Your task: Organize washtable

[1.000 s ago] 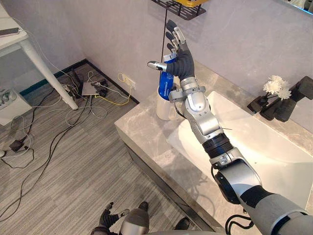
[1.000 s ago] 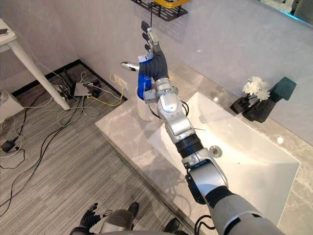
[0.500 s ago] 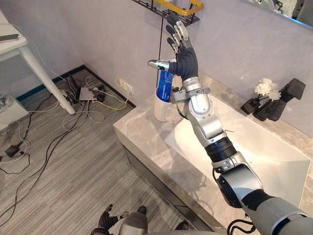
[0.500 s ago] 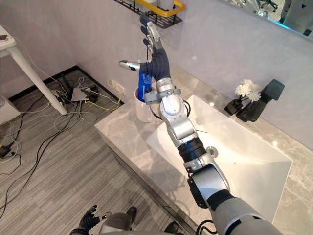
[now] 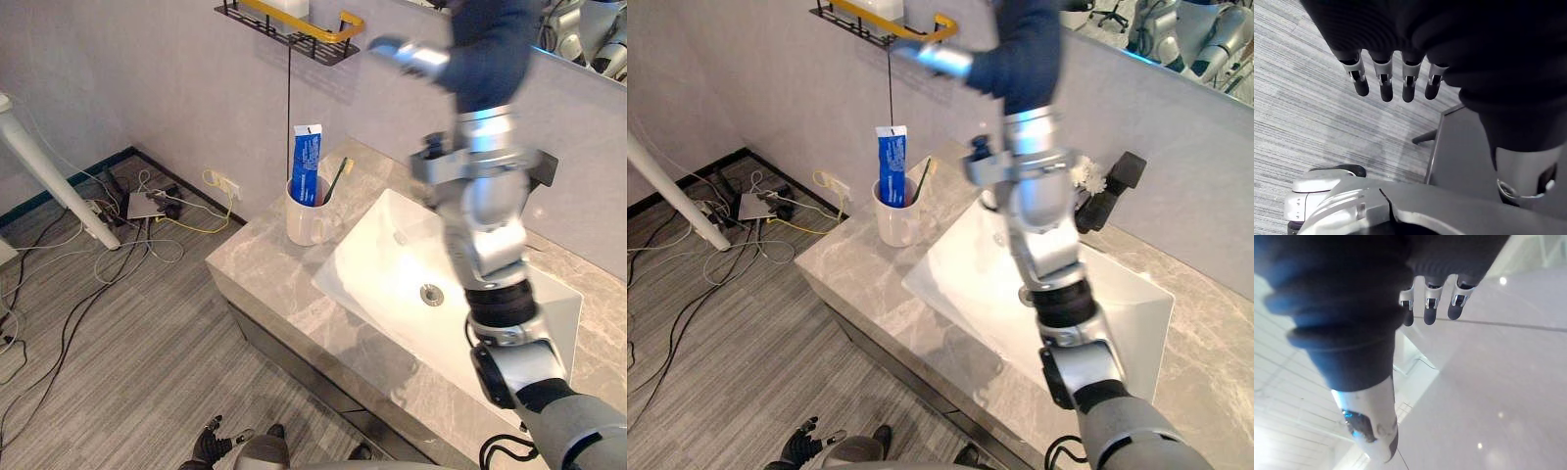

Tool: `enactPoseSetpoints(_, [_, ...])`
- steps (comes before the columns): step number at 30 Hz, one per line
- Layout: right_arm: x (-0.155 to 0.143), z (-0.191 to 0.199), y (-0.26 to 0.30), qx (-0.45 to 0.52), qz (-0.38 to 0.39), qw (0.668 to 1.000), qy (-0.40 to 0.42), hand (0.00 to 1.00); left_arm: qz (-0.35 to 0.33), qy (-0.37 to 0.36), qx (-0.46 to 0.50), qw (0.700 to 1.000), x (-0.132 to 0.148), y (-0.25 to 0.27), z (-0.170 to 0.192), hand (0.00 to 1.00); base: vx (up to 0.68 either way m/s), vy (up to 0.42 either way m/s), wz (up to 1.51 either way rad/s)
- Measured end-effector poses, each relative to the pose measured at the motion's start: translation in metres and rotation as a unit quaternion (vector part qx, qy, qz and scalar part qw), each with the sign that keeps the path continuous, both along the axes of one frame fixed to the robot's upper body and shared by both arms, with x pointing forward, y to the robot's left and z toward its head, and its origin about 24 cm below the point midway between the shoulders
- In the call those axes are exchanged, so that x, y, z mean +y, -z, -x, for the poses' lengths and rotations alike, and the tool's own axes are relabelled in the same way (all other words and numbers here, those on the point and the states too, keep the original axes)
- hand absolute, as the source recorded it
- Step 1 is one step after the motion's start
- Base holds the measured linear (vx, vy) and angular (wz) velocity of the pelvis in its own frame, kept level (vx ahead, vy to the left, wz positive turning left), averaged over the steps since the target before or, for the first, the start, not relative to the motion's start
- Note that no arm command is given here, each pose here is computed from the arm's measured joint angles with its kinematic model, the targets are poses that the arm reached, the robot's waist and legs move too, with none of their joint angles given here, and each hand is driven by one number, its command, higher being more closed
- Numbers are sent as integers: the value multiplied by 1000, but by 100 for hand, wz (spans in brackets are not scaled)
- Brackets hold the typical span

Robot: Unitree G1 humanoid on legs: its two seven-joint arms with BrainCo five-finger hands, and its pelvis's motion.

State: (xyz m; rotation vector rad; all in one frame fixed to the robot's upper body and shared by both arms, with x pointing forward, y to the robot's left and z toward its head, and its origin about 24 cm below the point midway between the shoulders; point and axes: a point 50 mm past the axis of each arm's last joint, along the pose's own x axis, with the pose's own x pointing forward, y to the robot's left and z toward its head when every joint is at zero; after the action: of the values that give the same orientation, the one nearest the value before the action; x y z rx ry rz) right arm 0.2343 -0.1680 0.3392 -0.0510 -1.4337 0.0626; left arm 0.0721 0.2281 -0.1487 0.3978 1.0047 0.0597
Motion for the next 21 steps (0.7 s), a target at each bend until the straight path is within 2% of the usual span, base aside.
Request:
enactPoseSetpoints(4, [-60, 43, -3, -80, -35, 986, 141, 0, 2, -5, 13, 1000, 1, 2, 8, 0, 9, 30, -20])
enactPoseSetpoints(6, [-96, 71, -1, -116, -66, 965, 227, 0, 7, -8, 23, 1000, 1, 4, 13, 0, 0, 29, -41])
enactPoseSetpoints(9, [-132, 104, 10, -133, -109, 932, 319, 0, 10, -14, 26, 1000, 1, 5, 15, 0, -3, 22, -31])
enactPoseSetpoints(12, [-155, 125, 25, -118, -131, 908, 379, 0, 16, -20, 25, 999, -1, 5, 16, 0, -8, 24, -42])
enactPoseSetpoints(15, [-177, 135, 44, -65, -155, 892, 419, 0, 26, -33, 28, 999, -3, 6, 19, 0, 0, 21, -34])
enactPoseSetpoints(18, [-197, 139, 92, 51, -202, 856, 473, 0, 30, -48, 25, 998, -3, 6, 19, 0, 19, 0, -37])
enactPoseSetpoints(19, [-202, 140, 110, 90, -221, 840, 487, 0, 31, -49, 26, 998, -3, 6, 20, 0, 5, -3, -26])
enactPoseSetpoints(21, [-211, 146, 157, 195, -268, 783, 527, 0, 38, -48, 24, 998, -4, 6, 18, 0, 6, 2, -33])
